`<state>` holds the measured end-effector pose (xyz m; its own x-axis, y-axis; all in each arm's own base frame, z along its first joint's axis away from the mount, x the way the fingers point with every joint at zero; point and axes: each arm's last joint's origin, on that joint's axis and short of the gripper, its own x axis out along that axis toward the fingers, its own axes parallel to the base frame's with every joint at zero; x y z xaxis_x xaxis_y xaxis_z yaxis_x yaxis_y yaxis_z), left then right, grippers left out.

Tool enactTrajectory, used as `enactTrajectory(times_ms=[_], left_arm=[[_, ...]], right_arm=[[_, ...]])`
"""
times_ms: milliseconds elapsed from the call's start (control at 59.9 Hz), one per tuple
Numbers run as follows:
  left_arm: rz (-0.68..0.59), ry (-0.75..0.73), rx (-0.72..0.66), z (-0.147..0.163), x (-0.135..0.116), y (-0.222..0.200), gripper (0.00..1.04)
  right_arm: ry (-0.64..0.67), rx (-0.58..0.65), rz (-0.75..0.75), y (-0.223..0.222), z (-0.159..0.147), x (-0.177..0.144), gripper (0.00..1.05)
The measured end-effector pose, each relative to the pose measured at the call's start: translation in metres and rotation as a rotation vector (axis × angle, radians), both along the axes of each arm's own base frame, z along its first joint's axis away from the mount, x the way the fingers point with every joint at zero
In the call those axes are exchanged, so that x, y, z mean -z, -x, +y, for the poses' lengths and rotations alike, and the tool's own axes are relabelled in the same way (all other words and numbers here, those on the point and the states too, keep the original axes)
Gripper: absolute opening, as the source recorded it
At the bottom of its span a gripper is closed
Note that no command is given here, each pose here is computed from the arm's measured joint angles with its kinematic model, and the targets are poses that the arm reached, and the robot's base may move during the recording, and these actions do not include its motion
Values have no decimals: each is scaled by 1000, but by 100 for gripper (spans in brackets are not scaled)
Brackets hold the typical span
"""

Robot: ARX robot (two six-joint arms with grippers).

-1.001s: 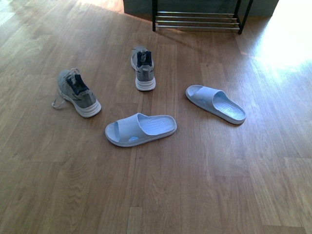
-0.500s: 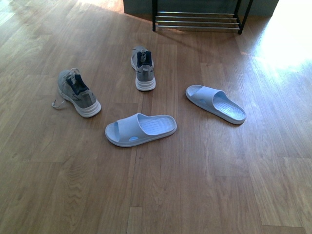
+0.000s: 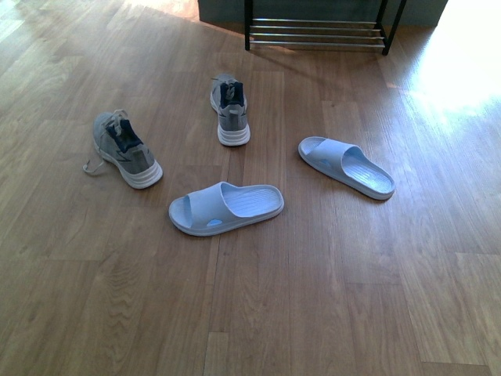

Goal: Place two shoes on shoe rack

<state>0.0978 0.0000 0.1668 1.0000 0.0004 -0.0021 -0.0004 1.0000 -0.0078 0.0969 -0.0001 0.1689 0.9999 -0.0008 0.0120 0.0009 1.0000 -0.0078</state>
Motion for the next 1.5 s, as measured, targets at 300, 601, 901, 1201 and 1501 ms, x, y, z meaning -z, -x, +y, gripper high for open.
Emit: enactTrajectory(times_ms=[300,601,901,1201,1501], left_arm=[[0,0,0,0,0,0,95],[0,0,0,0,0,0,95],[0,0,0,0,0,0,95],[0,0,0,0,0,0,95],[0,0,0,0,0,0,95]], right_arm=[[0,0,0,0,0,0,96],[0,0,0,0,0,0,96],[0,0,0,0,0,0,96],[0,0,0,0,0,0,96],[0,1,0,0,0,0,96]])
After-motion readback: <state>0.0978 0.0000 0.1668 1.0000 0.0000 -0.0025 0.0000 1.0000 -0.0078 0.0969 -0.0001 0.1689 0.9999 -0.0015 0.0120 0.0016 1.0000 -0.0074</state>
